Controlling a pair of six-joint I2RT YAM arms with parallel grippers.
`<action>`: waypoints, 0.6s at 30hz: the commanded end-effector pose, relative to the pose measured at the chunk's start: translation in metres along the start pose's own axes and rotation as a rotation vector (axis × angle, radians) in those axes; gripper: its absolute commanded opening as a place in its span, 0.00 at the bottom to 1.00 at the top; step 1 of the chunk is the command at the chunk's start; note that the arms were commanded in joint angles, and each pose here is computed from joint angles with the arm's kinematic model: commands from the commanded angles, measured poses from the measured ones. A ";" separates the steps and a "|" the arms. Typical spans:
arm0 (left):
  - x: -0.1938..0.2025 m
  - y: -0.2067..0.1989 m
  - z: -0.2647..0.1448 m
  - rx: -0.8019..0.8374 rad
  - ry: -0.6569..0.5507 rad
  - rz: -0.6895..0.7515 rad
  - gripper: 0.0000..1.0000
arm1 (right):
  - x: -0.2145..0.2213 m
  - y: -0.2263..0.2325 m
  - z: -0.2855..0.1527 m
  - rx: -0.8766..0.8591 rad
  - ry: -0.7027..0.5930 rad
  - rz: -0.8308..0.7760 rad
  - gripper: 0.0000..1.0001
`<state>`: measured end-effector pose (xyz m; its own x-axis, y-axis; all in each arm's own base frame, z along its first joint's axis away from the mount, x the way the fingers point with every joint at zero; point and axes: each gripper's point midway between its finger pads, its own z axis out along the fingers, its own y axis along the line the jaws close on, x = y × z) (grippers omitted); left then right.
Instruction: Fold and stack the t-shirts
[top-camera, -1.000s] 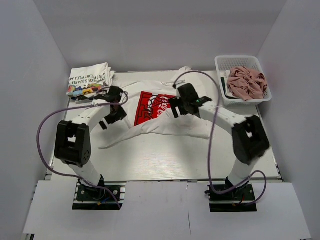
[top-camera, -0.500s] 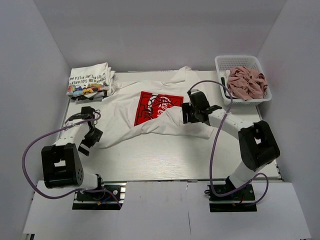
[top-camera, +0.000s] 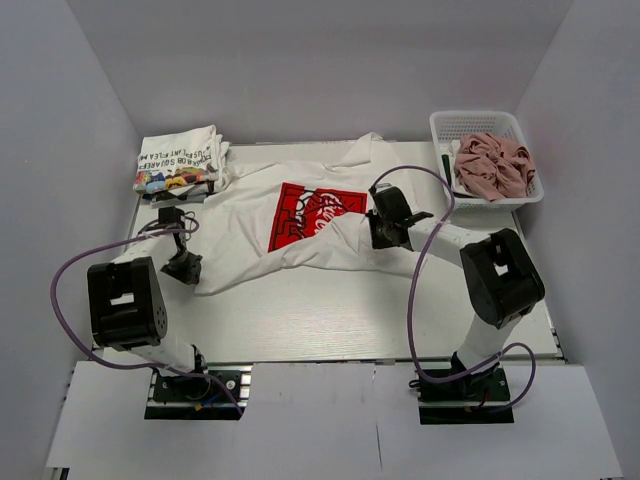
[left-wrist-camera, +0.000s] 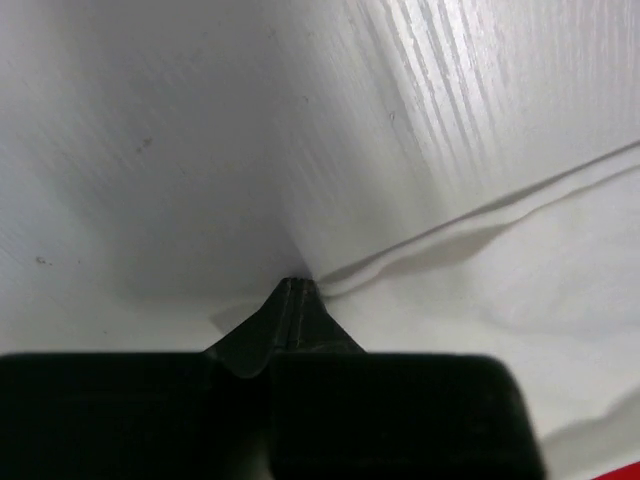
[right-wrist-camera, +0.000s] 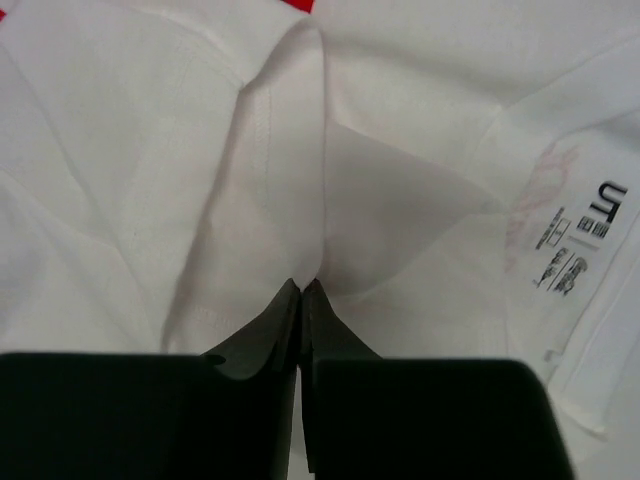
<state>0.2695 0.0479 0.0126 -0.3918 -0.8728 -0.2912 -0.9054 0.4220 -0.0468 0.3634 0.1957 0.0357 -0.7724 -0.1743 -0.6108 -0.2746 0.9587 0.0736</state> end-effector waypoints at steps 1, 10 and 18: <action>0.005 0.008 0.001 -0.012 0.008 0.002 0.00 | -0.033 0.008 -0.011 -0.025 -0.108 0.018 0.00; -0.011 -0.002 -0.031 0.104 -0.074 -0.018 0.00 | -0.012 0.004 -0.071 -0.041 -0.125 0.035 0.00; -0.011 -0.002 -0.032 0.105 -0.075 -0.010 0.00 | 0.120 0.021 -0.153 -0.173 0.239 0.105 0.00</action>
<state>0.2709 0.0481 0.0430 -0.3669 -0.8618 -0.3502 -0.8899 0.4349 -0.1380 0.2562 0.1793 0.1103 -0.7623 -0.1100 -0.6378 -0.3171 0.9225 0.2199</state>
